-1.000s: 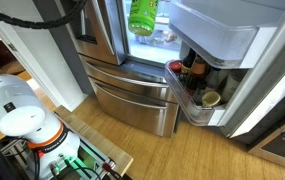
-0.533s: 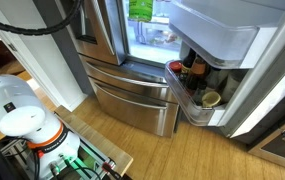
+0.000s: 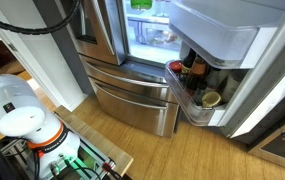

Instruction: Take the green bottle out of the refrigerator door

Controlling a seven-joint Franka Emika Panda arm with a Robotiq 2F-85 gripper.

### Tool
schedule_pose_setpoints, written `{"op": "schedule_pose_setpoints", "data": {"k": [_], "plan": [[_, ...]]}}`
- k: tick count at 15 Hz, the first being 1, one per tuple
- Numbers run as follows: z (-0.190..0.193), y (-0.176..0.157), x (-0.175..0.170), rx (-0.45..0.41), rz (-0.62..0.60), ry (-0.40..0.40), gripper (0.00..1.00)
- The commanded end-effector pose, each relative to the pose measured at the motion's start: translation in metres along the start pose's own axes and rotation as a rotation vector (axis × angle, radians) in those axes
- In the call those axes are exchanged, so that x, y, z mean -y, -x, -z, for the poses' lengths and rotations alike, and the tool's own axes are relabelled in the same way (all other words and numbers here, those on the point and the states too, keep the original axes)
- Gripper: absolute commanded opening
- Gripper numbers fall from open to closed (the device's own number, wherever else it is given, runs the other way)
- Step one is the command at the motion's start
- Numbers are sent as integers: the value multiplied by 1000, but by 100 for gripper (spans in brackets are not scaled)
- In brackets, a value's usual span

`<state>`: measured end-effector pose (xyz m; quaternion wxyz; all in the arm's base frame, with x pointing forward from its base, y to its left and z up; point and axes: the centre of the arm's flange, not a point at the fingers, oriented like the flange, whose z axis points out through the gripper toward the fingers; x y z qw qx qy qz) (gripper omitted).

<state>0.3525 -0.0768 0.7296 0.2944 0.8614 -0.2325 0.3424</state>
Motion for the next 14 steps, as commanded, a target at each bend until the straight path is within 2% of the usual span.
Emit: {"op": "schedule_pose_setpoints", "data": {"k": [1, 4, 5, 14], "plan": [[3, 6, 6, -20, -51, -30, 35], [6, 5, 9, -31, -60, -41, 35], [7, -2, 8, -29, -36, -17, 60], [8, -2, 9, -33, -41, -20, 60]]}}
